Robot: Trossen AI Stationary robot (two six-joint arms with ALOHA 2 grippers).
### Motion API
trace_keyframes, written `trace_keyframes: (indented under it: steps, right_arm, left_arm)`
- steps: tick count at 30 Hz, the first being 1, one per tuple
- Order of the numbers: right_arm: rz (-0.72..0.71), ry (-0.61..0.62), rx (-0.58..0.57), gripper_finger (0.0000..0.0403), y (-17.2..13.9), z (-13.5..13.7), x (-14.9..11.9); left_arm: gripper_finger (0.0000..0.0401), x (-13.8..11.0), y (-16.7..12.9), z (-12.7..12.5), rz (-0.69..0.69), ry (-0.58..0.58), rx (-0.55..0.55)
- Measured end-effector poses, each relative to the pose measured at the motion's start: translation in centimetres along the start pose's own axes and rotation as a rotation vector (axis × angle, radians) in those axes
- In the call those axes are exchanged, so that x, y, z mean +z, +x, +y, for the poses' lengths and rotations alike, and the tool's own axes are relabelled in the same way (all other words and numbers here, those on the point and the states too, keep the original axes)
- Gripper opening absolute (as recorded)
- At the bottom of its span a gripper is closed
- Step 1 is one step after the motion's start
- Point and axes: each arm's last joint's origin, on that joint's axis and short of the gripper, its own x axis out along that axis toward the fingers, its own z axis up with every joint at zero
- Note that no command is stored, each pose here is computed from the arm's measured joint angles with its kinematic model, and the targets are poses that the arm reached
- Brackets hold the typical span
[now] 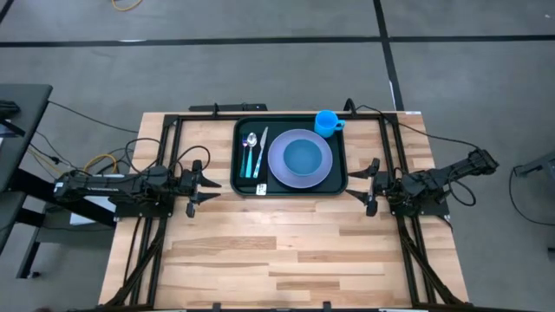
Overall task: Set up tray
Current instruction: Return to Home Position
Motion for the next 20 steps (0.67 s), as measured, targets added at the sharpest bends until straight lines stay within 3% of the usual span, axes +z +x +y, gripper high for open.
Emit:
trace_keyframes:
  steps: [20]
  right_arm:
    - [0.001,0.000,0.000,0.0260,0.00,0.00,-0.02]
  left_arm:
    - [0.0121,0.00,0.00,0.00,0.000,0.008,0.000]
